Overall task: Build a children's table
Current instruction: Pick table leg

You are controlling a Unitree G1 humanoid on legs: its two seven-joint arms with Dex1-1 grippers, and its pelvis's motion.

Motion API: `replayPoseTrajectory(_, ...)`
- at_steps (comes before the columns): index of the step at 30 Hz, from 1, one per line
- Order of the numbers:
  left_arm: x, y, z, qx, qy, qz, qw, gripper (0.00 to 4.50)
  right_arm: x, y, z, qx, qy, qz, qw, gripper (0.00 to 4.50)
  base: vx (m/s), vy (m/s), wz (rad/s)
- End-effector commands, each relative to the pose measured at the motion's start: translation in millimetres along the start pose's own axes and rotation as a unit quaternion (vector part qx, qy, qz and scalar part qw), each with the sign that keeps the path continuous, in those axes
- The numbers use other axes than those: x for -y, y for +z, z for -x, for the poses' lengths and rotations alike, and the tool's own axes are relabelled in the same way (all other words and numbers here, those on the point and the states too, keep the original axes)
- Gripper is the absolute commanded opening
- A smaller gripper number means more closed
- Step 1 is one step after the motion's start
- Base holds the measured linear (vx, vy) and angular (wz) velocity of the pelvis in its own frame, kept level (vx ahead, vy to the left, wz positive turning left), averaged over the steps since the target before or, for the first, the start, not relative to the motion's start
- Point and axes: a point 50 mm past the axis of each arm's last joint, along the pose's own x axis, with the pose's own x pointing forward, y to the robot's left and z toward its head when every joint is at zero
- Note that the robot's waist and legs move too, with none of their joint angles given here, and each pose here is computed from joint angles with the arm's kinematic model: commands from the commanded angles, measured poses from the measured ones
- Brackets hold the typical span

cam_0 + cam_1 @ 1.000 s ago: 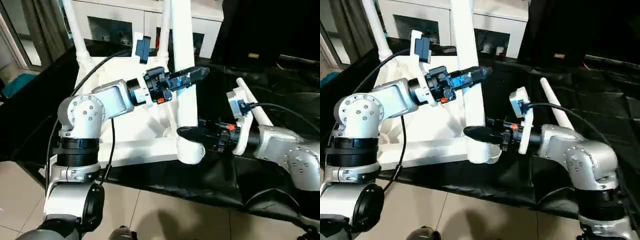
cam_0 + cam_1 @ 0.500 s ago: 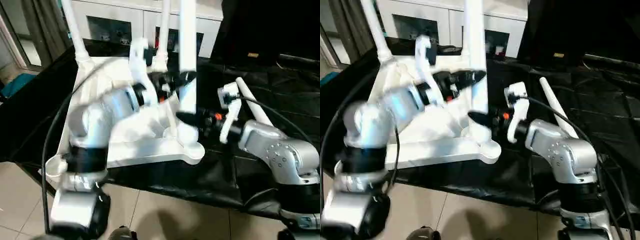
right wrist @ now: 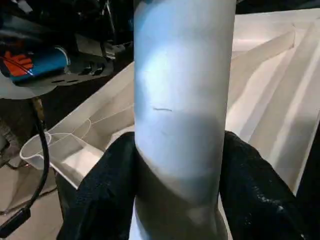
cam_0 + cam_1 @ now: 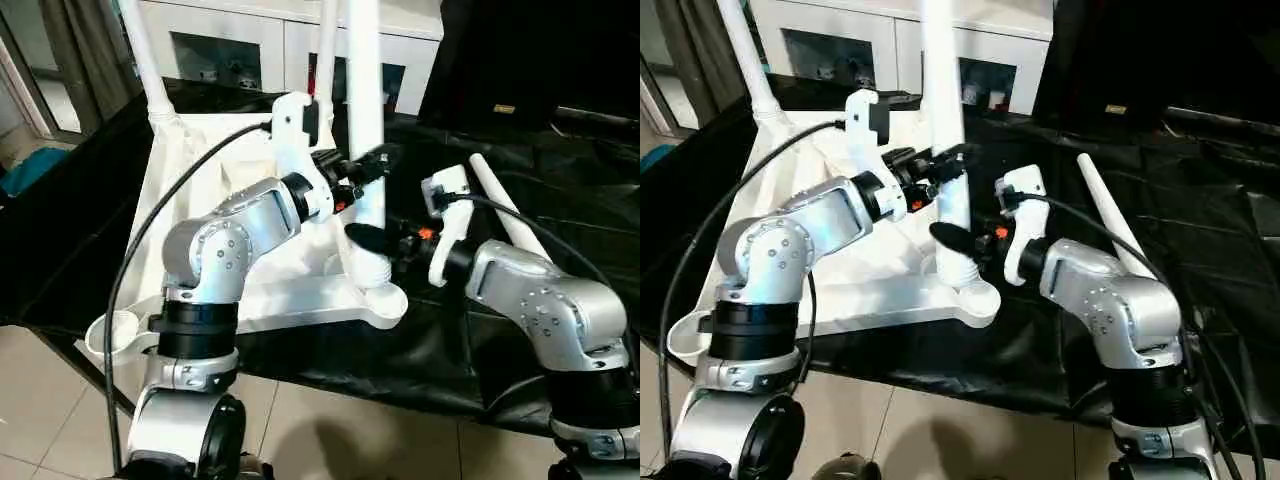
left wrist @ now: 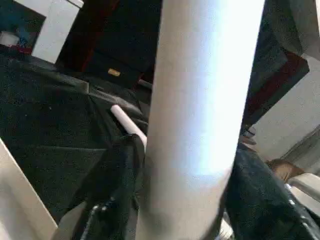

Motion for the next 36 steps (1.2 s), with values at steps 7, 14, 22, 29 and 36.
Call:
replayPoseTrajectory(7,2.8,9.8,-1,0.012,-0.012,-0.009,1.0,1.93,-5.0,8.8,-0.9,0.01,0.003,0.044,0.999,1.91,0.0,0.0,0.0)
replayPoseTrajectory(14,6.0,23.5,4,0.017,-0.086,-0.02,0.996,1.9,-7.5,10.0,16.3,-0.005,0.09,0.036,0.995,3.04,0.0,0.0,0.0)
replayPoseTrajectory(22,25.7,33.8,22,-0.009,-0.284,0.011,0.959,1.89,-0.6,3.9,38.0,-0.032,0.153,0.001,0.988,3.09,0.0,0.0,0.0)
replayPoseTrajectory(29,40.9,28.8,32,-0.032,-0.368,0.005,0.929,1.89,-3.4,6.4,38.8,-0.024,0.174,-0.003,0.984,3.09,0.0,0.0,0.0)
replayPoseTrajectory(36,40.3,26.9,29,-0.04,-0.365,0.007,0.93,1.89,-7.6,4.8,37.5,-0.026,0.198,-0.017,0.98,2.69,0.0,0.0,0.0)
